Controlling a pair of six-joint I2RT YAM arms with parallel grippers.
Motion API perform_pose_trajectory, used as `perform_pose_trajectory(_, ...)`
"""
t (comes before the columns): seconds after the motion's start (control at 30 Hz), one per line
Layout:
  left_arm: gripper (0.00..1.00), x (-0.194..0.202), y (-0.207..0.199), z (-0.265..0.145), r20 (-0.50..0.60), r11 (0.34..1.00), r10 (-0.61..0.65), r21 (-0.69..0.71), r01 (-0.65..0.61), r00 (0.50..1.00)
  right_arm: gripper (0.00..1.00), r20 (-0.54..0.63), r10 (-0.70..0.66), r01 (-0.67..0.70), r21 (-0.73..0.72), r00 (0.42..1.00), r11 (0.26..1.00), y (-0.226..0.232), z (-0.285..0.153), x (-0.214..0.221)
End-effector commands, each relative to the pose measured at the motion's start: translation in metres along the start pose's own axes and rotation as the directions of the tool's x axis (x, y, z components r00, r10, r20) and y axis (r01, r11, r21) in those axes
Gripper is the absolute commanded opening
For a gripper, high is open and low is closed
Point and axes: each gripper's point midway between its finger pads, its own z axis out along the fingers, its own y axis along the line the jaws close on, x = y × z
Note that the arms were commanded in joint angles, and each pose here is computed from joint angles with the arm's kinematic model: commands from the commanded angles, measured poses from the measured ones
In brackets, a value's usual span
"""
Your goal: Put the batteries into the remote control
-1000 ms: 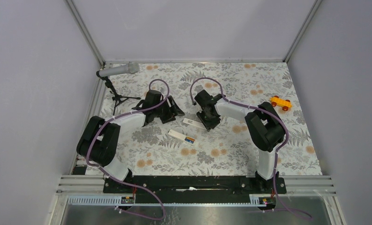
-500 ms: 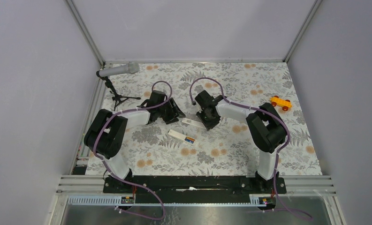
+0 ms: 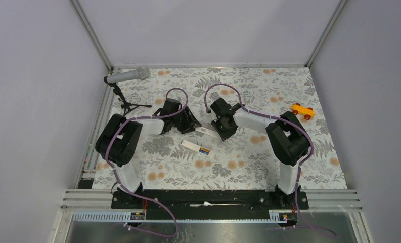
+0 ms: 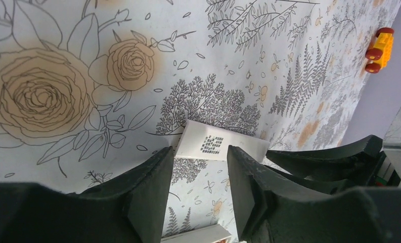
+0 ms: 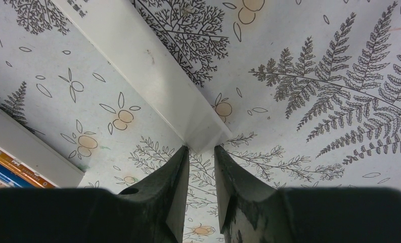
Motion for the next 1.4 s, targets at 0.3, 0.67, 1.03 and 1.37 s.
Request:
perform_pose_trajectory(0.3, 0.58, -0.029, 0.012, -0.002, 0.102, 0.980, 0.178, -0.111, -0.166, 0.979, 0.31, -0.042, -0.012, 0.009, -0.062, 0.999, 0.998, 0.016, 0.014, 0.016)
perform_pose_trajectory(0.67, 0.48, 0.020, -0.022, 0.003, -0.118, 0.992, -0.013, 0.126, 0.028, 0.993, 0.31, -0.015, -0.015, 0.013, -0.100, 1.000, 0.995, 0.022, 0.009, 0.013)
perform_pose_trajectory(1.03, 0.40, 0.023, -0.063, -0.027, -0.151, 0.936, -0.126, 0.310, 0.168, 0.980, 0.31, -0.002, 0.000, 0.000, -0.096, 1.000, 0.995, 0.021, 0.008, 0.015)
perform_pose_trajectory(1.37, 0.35, 0.015, -0.083, -0.041, -0.164, 0.884, -0.205, 0.392, 0.254, 0.965, 0.31, -0.016, 0.004, -0.006, -0.092, 1.000, 0.996, 0.021, 0.013, 0.021)
